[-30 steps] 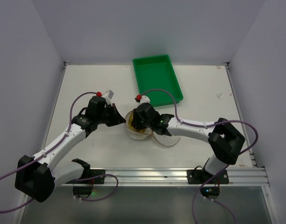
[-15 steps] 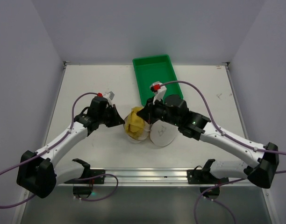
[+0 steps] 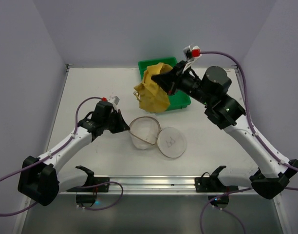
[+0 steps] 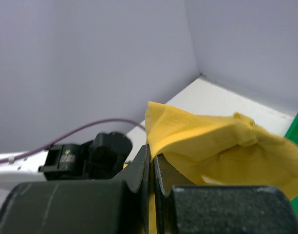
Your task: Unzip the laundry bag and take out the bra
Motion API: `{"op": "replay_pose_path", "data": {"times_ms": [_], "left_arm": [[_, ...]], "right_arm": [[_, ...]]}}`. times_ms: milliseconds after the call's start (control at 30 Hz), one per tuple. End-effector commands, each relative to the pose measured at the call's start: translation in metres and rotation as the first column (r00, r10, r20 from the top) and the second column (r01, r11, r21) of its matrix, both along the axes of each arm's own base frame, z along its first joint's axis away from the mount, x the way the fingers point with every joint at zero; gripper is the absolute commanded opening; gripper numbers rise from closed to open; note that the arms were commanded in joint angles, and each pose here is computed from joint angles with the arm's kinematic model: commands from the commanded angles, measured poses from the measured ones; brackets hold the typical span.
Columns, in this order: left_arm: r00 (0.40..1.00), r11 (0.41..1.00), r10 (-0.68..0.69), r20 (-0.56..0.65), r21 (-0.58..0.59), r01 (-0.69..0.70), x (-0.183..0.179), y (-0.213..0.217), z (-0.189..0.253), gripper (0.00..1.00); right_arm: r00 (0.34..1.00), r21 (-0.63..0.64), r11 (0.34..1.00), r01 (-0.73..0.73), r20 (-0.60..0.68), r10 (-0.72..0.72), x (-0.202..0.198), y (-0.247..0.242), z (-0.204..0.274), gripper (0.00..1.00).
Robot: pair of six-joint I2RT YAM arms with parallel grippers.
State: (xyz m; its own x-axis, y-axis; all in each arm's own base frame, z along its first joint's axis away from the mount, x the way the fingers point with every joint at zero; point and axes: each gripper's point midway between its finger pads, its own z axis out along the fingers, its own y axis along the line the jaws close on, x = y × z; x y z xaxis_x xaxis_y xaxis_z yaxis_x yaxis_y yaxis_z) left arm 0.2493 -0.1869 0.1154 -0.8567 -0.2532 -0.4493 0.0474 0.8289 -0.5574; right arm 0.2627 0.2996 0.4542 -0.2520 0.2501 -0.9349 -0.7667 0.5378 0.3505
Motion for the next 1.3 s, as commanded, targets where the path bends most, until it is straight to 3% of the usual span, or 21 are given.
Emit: {"op": "replay_pose_path", "data": {"times_ms": [0, 333, 467, 500, 567, 600, 733, 833, 933, 967, 1067, 1233, 1267], "left_arm": [[1.000, 1.000, -0.028, 0.002, -0.012, 0.028, -0.006, -0.003, 0.001, 0.00], [0.999, 0.999, -0.039, -0.015, -0.026, 0.038, -0.014, -0.003, -0.001, 0.00], [0.999, 0.999, -0.039, -0.033, -0.034, 0.038, -0.017, -0.004, -0.009, 0.00], [0.998, 0.998, -0.044, -0.041, -0.042, 0.042, -0.020, -0.005, -0.011, 0.00], [0.998, 0.998, -0.043, -0.035, -0.045, 0.042, -0.021, -0.005, -0.009, 0.00], [0.999, 0.998, -0.041, -0.034, -0.043, 0.040, -0.021, -0.004, -0.009, 0.00], [0.999, 0.998, -0.039, -0.030, -0.044, 0.037, -0.024, -0.002, -0.009, 0.00], [0.999, 0.998, -0.040, -0.035, -0.044, 0.038, -0.027, -0.001, -0.009, 0.00], [0.999, 0.998, -0.036, -0.031, -0.050, 0.034, -0.027, -0.001, -0.007, 0.00], [0.999, 0.998, -0.036, -0.031, -0.050, 0.034, -0.027, -0.001, -0.007, 0.00], [0.999, 0.998, -0.036, -0.029, -0.053, 0.035, -0.027, -0.002, -0.005, 0.00], [0.999, 0.998, -0.032, -0.017, -0.056, 0.031, -0.023, -0.003, -0.001, 0.00], [0.999, 0.998, -0.031, -0.014, -0.056, 0.030, -0.022, -0.003, 0.001, 0.00]], "right_arm": [[0.989, -0.014, 0.993, 0.114, 0.097, -0.112, 0.039, -0.019, 0.025, 0.00], [0.958, -0.141, 0.948, 0.286, 0.026, -0.285, 0.202, -0.027, -0.041, 0.00], [0.944, -0.183, 0.929, 0.321, -0.022, -0.330, 0.258, -0.028, -0.087, 0.00], [0.934, -0.231, 0.917, 0.324, -0.078, -0.349, 0.292, -0.025, -0.141, 0.00], [0.933, -0.226, 0.917, 0.328, -0.078, -0.352, 0.302, -0.024, -0.145, 0.00], [0.925, -0.253, 0.911, 0.325, -0.115, -0.362, 0.317, -0.025, -0.176, 0.00], [0.905, -0.266, 0.909, 0.320, -0.198, -0.377, 0.343, -0.021, -0.224, 0.02], [0.903, -0.274, 0.912, 0.304, -0.223, -0.368, 0.352, -0.015, -0.241, 0.15], [0.913, -0.259, 0.917, 0.304, -0.197, -0.358, 0.354, -0.014, -0.231, 0.44], [0.917, -0.254, 0.920, 0.300, -0.187, -0.351, 0.353, -0.013, -0.225, 0.62], [0.926, -0.235, 0.920, 0.314, -0.138, -0.351, 0.342, -0.019, -0.191, 0.86], [0.932, -0.200, 0.921, 0.334, -0.076, -0.355, 0.298, -0.037, -0.133, 0.95], [0.936, -0.197, 0.925, 0.325, -0.076, -0.345, 0.274, -0.043, -0.122, 0.96]]}}
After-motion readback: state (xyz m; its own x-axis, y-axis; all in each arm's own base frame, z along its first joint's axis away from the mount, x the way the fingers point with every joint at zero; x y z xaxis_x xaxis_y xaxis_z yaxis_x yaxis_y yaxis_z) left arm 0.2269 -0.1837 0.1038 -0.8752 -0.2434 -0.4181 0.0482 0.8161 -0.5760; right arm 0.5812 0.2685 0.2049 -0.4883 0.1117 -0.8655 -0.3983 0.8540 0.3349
